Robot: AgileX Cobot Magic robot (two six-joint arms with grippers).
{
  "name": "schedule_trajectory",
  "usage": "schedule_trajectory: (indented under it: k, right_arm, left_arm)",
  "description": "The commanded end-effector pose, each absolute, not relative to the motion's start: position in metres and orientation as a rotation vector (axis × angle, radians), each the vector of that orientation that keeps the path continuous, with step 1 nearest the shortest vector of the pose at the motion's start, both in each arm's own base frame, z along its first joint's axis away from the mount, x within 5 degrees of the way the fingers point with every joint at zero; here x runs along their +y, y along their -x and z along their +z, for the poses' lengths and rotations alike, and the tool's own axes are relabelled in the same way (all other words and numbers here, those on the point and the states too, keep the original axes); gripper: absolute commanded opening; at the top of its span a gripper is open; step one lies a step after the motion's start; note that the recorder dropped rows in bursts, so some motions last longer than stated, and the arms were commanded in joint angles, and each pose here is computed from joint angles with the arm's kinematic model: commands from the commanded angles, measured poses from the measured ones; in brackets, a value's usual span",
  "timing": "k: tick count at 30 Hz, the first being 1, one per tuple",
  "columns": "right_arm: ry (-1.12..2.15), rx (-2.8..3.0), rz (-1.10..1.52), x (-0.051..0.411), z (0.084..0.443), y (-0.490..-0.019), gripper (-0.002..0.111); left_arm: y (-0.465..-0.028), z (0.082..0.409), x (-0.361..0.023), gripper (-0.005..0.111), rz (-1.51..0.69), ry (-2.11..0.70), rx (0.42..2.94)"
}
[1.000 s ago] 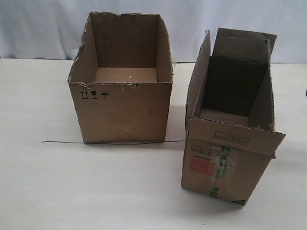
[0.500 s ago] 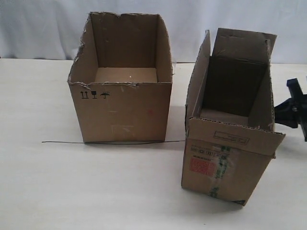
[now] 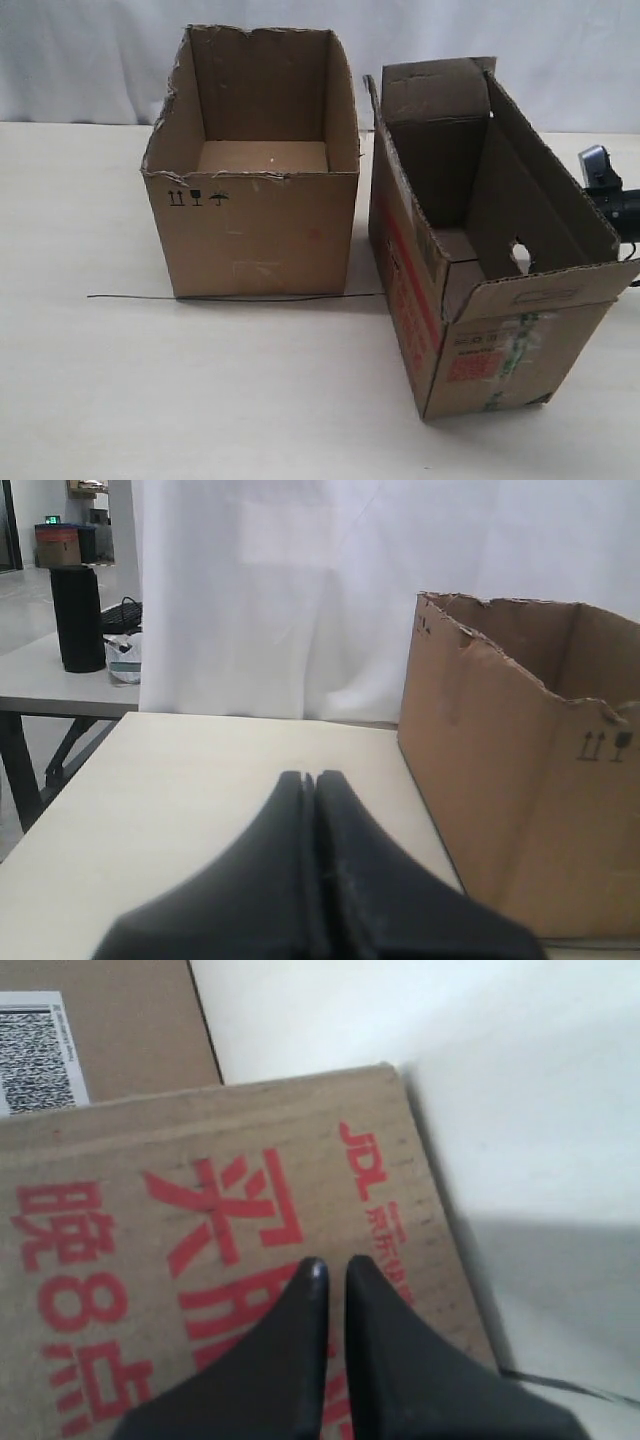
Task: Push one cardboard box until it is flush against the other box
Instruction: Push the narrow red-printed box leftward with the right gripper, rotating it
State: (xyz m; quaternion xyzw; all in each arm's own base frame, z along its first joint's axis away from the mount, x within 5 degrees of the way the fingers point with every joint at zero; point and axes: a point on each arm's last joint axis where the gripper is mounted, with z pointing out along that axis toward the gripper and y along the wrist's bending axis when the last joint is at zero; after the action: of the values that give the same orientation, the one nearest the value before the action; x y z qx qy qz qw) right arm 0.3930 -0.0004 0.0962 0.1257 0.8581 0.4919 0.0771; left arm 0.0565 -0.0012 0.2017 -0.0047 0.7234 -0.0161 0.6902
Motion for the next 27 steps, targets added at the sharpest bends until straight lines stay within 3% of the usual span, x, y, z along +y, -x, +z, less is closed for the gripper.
schedule_trajectory:
  k: [1,7,12,20,24,27]
  right_arm:
    - [-0.379,2.571,1.458,0.001,0.097,-0.396,0.005]
    - [-0.213,2.738,1.384,-0.003,0.097,-0.382,0.005]
    - [-0.139,2.890,1.097,-0.027,0.117,-0.371,0.005]
    - [-0.158,2.643,0.822,-0.072,0.234,-0.332,0.005]
    - [-0.092,2.530,0.665,-0.048,0.285,-0.285,0.005]
    - [-0.028,2.514,0.465,-0.024,0.302,-0.240,0.005]
  left_arm:
    - [-0.056,0.202,-0.001,0.000,-0.029,0.010,1.612]
    - [-0.056,0.202,-0.001,0.000,-0.029,0.010,1.612]
    - [-0.056,0.202,-0.001,0.000,-0.029,0.010,1.612]
    - [-0.056,0.202,-0.001,0.000,-0.029,0.010,1.612]
    - [-0.056,0.202,-0.001,0.000,-0.029,0.010,1.612]
    - [-0.056,0.202,-0.001,0.000,-0.029,0.010,1.612]
